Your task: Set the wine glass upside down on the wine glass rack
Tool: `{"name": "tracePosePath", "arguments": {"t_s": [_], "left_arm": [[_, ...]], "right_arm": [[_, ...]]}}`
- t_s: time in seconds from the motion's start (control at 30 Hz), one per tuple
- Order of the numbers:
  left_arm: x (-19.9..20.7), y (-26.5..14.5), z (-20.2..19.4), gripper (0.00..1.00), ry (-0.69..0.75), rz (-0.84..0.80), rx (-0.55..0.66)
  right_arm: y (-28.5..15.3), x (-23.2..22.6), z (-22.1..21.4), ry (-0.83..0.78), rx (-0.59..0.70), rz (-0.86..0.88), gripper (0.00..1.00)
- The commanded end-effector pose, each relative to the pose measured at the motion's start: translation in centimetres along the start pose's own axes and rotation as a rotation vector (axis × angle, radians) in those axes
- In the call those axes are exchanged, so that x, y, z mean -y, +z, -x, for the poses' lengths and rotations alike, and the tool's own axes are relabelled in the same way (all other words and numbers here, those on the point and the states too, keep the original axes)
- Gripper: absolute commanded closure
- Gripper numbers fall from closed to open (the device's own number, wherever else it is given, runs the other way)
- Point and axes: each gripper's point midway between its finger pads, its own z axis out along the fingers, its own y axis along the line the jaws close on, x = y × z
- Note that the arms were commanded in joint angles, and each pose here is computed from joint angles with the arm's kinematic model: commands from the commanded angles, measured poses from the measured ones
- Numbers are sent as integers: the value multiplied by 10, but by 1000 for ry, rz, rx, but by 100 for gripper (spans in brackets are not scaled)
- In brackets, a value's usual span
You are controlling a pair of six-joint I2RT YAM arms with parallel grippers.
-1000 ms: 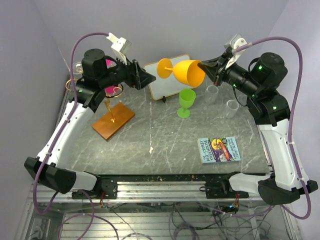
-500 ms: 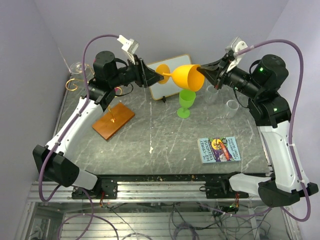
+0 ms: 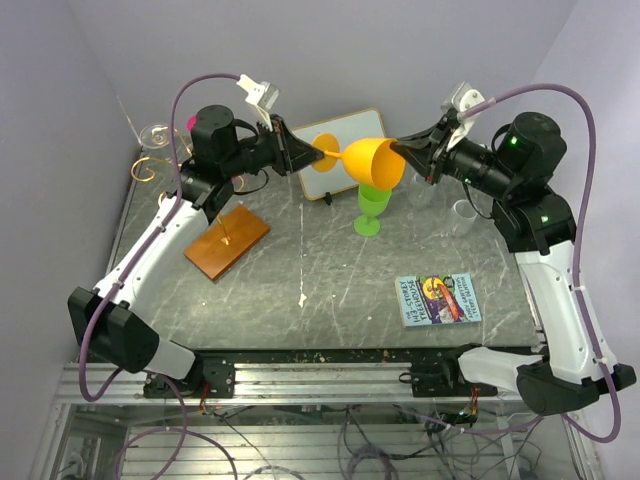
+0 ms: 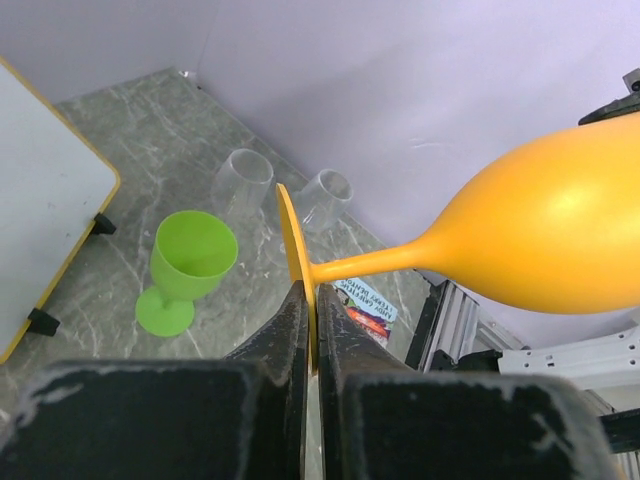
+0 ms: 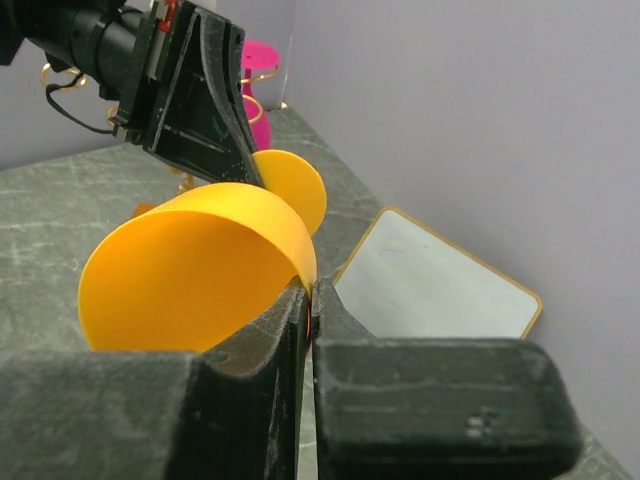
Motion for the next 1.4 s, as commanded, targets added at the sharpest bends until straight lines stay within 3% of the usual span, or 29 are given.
{"name": "tracePosePath", "arguments": {"t_s": [0.0,0.17,0.47,0.67,0.97,1.2,1.37], "left_arm": [[-3,-8,3,93,54,71,-4],[-1,-21,13,93,88,120,8],[-18,-71,67,93,222,304,116],[-27,-120,109,93,421,557,178],[-27,-175,138,93,651,801,173],[-17,-235,142,93,965,972,-19],[0,-258,121,93,1121,914,-232]], "right_arm": [[-5,3,0,-56,4,-18,91],[-9,3,-9,-75,-18,-30,55],[-38,3,-15,-119,-52,-91,19],[-52,0,-39,-142,-113,-110,16],[-44,-32,-122,-169,-233,75,14],[-41,-47,-181,-133,-282,125,14],[-42,-50,-204,-99,-299,132,14]]}}
